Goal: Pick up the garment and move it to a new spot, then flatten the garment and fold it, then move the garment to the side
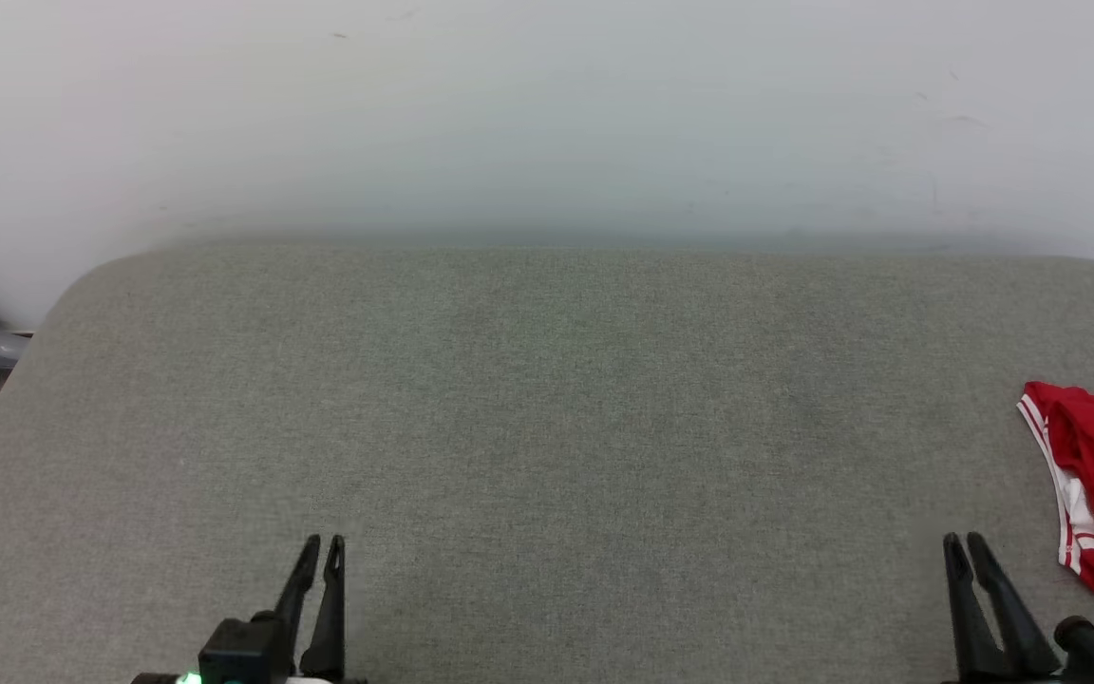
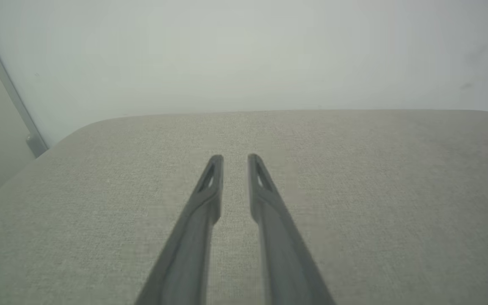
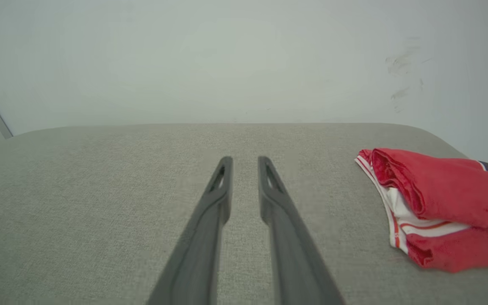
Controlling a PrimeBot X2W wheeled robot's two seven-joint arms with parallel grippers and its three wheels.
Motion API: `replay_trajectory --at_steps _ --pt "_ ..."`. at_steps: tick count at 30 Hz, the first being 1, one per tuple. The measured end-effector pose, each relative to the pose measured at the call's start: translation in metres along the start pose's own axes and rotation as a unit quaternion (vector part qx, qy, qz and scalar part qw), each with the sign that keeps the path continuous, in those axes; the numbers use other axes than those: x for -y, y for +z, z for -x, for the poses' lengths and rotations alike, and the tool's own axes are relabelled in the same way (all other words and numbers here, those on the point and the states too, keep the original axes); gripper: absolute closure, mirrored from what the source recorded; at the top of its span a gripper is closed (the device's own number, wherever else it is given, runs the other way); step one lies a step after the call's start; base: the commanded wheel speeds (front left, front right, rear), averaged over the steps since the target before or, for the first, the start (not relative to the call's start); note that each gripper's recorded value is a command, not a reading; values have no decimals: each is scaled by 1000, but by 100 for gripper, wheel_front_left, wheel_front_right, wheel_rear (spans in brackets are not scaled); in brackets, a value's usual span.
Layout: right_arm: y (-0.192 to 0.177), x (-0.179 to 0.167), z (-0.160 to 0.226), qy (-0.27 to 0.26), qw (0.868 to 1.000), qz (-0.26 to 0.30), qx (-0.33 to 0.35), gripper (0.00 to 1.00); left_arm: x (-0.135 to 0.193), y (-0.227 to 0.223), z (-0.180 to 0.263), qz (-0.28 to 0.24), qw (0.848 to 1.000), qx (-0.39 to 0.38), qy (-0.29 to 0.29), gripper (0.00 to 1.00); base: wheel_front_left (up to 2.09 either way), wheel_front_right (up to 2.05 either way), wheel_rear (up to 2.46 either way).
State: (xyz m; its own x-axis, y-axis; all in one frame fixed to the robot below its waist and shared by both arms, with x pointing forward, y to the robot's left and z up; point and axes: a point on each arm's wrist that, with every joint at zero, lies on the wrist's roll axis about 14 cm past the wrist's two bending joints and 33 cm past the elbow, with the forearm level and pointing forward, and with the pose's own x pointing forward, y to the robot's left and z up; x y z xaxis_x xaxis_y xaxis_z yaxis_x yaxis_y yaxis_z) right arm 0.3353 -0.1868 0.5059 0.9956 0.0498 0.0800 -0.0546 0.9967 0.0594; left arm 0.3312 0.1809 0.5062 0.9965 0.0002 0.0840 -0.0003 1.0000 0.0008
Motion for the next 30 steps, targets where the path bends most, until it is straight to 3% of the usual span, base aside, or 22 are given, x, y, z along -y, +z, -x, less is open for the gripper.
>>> replay_trajectory --at_steps 3,13,30 --pt "-9 0 2 -1 1000 -3 -16 100 1 -14 6 5 1000 -24 2 100 0 0 0" --pt "-18 7 2 -28 994 -100 -33 100 -9 -23 4 103 993 -50 29 100 0 0 0" --pt "-17 13 -11 -53 968 -244 -33 100 -18 -28 -7 252 964 -65 57 100 0 0 0"
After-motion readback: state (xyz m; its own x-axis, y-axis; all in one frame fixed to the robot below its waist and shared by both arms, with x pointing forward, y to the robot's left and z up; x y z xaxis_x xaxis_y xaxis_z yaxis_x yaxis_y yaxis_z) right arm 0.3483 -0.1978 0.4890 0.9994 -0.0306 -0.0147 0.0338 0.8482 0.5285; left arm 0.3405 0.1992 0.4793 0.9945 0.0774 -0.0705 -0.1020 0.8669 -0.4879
